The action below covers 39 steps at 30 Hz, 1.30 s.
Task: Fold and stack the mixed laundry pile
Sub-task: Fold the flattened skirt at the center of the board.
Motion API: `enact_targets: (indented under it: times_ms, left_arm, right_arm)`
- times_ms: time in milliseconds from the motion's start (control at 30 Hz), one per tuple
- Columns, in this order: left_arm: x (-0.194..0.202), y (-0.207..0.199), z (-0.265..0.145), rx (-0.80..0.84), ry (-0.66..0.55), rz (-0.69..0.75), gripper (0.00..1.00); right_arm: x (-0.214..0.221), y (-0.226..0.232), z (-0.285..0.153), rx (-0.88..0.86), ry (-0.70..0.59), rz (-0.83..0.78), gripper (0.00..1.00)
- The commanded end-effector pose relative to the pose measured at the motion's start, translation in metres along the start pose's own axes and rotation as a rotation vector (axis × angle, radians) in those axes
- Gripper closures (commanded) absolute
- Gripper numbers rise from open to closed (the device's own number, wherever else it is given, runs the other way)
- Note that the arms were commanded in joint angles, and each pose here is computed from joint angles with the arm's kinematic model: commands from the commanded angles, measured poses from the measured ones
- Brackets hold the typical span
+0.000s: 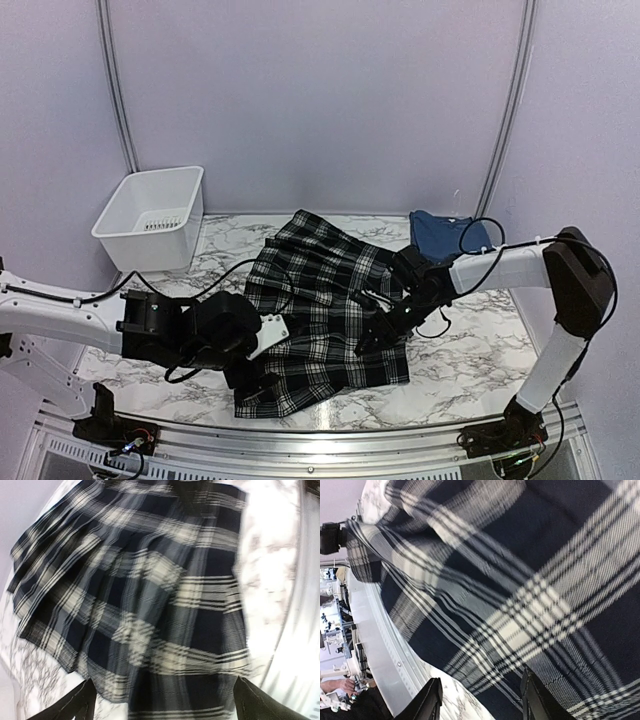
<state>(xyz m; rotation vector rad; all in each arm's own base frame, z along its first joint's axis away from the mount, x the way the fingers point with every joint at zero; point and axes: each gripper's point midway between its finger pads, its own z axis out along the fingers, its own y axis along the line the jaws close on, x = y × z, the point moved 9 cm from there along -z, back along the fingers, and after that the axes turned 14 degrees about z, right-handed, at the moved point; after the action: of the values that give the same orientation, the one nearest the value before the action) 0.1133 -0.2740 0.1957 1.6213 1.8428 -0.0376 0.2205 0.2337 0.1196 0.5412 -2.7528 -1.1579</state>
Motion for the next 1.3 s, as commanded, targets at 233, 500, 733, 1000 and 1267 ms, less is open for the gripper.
enact_targets:
  times_ms: [233,500,733,1000,1267]
  left_arm:
    - [-0.028,-0.061,0.056,-0.063,0.125,0.158,0.01]
    - [-0.021,-0.054,0.09,-0.184,0.208,0.208,0.15]
    - [-0.026,-0.033,0.091,-0.136,0.206,0.236,0.68]
    - [-0.041,-0.03,0.028,0.124,0.136,0.208,1.0]
    - [-0.042,-0.033,-0.03,0.317,0.088,0.202,1.0]
  right_arm:
    - [-0.1,0.052,-0.025,-0.032,-0.241,-0.151,0.49]
    - [-0.119,0.027,0.017,-0.036,-0.167,-0.13,0.5]
    - [-0.096,0.008,0.068,-0.038,-0.023,-0.138,0.51]
    - [-0.051,0.039,0.09,-0.082,0.114,-0.216,0.52]
    - [-0.069,0.074,0.02,-0.137,0.005,-0.286,0.48]
